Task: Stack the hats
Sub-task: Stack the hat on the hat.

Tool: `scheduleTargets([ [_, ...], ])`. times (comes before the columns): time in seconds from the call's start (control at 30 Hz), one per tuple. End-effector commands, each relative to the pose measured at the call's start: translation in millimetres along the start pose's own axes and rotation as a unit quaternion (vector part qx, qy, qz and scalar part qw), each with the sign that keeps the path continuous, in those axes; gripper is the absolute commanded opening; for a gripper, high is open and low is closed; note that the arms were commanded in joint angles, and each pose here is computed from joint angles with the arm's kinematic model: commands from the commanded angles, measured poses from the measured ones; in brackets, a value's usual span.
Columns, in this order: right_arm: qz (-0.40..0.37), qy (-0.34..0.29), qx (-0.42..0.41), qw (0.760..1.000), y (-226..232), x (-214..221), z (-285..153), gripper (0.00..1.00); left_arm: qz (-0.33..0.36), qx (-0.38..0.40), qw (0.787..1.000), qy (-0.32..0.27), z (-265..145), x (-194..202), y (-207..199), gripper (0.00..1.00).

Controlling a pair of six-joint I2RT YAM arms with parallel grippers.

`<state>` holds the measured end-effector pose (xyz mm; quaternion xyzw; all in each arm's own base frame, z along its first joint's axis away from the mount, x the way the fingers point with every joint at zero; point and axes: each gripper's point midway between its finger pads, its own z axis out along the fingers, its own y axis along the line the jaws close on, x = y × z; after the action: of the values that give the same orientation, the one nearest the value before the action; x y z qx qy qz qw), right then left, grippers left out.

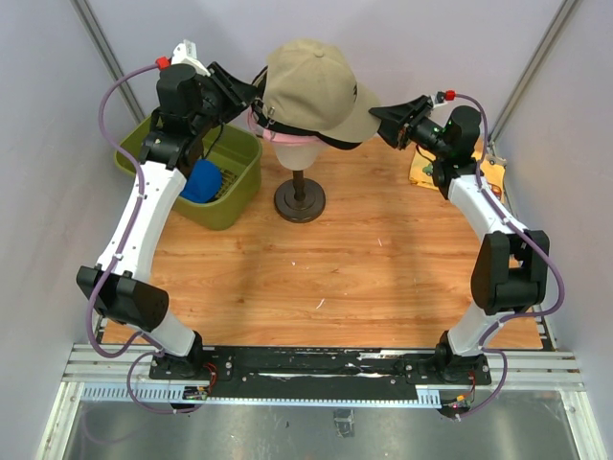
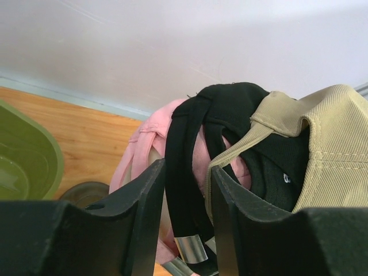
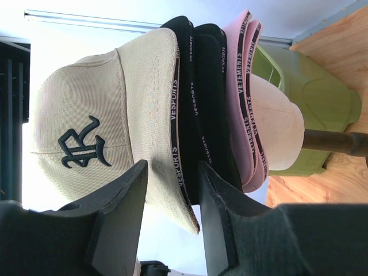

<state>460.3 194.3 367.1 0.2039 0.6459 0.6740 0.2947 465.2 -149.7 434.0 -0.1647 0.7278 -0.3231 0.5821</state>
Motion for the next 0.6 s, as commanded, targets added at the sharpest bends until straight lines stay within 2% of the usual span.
scheduleTargets([
  [0.0, 0.017, 0.001, 0.041, 0.999, -29.5, 3.6, -1.9, 0.42, -0.002, -0.067, 0.996, 0.05, 3.0, 30.9, 39.6, 0.42],
  [0.57, 0.005, -0.008, 0.029, 1.0, -15.6, -2.5, -8.1, 0.45, -0.029, -0.025, 0.999, -0.007, -5.4, -11.3, 10.4, 0.49],
])
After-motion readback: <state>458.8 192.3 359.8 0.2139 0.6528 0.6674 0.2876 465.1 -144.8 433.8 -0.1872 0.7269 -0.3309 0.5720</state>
